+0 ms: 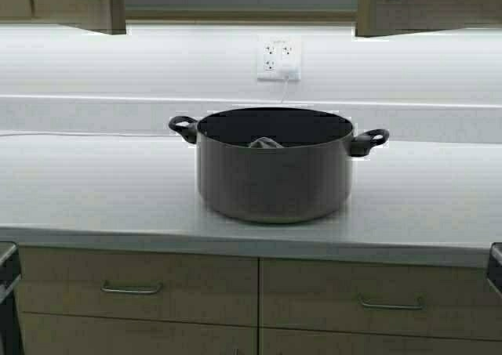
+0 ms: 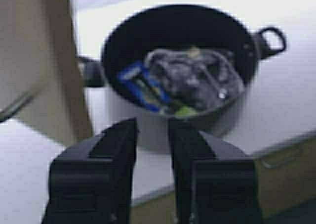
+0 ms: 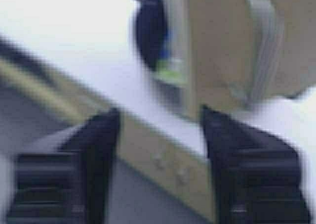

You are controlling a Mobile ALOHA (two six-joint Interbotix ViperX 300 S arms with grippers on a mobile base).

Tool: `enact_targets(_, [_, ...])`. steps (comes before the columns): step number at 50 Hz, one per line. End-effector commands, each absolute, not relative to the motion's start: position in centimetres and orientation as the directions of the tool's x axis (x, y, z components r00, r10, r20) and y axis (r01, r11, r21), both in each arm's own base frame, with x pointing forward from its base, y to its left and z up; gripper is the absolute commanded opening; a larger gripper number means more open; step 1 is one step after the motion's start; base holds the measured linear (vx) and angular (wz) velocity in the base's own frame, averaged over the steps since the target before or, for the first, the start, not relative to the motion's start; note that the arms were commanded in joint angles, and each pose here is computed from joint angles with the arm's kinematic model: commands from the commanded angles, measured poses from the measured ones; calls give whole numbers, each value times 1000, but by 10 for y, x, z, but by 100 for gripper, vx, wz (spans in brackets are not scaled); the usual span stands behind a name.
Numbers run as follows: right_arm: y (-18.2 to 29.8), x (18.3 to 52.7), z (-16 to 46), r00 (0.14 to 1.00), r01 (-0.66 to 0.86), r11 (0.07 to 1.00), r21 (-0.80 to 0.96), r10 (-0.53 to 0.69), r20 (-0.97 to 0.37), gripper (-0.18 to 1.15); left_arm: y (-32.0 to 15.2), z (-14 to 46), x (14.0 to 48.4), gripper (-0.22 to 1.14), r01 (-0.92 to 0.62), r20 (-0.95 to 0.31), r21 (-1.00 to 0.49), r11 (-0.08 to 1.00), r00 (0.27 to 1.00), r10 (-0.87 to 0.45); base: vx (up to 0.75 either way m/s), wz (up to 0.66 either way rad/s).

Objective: Open the cabinet, put the pot inside, then close it

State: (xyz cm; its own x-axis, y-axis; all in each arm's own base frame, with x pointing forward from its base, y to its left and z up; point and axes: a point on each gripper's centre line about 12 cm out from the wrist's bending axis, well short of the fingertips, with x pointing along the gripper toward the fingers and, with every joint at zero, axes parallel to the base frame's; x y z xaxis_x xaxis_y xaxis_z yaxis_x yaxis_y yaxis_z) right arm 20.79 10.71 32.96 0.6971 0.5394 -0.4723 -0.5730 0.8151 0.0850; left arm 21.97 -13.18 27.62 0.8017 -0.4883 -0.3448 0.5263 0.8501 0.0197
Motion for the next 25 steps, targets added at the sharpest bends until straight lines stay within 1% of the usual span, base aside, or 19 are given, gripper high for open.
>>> enact_targets(1, [141,202,345,655,-669,739,77,635,-410,39,-163,285,214,-12,612,-310,16,791,755,-578,-1,-3])
enact_targets(2, [146,203,345,652,-676,733,75,643,-402,31,-166,284,214,-13,618,-303,15,786,752,-586,-1,-2])
enact_targets(4, [153,203,347,654,-687,724,69,656,-376,13,-171,282,215,-8,624,-287,14,781,751,-595,-1,-3])
enact_targets(6, [160,205,348,661,-692,719,57,664,-350,0,-175,280,218,0,624,-267,11,781,755,-599,-1,-2])
enact_targets(7, [163,206,348,667,-692,720,51,665,-336,-5,-177,279,220,3,623,-256,8,783,758,-600,-2,-1])
enact_targets(9, [170,210,349,675,-693,720,41,668,-313,-5,-180,277,224,7,616,-231,2,788,767,-599,-2,-2])
enact_targets(12, [182,215,350,677,-699,714,29,675,-293,3,-184,276,232,6,602,-190,-22,798,781,-594,-2,-3])
enact_targets(15, [194,223,346,669,-708,706,18,679,-302,9,-190,273,241,3,592,-165,-38,805,791,-589,-2,-2])
enact_targets(20, [215,240,345,653,-722,691,2,684,-326,6,-202,267,258,2,583,-146,-46,811,799,-583,-2,-2])
enact_targets(25, [228,259,344,662,-717,696,-20,673,-331,6,-216,262,279,2,572,-136,-48,819,809,-572,-2,0])
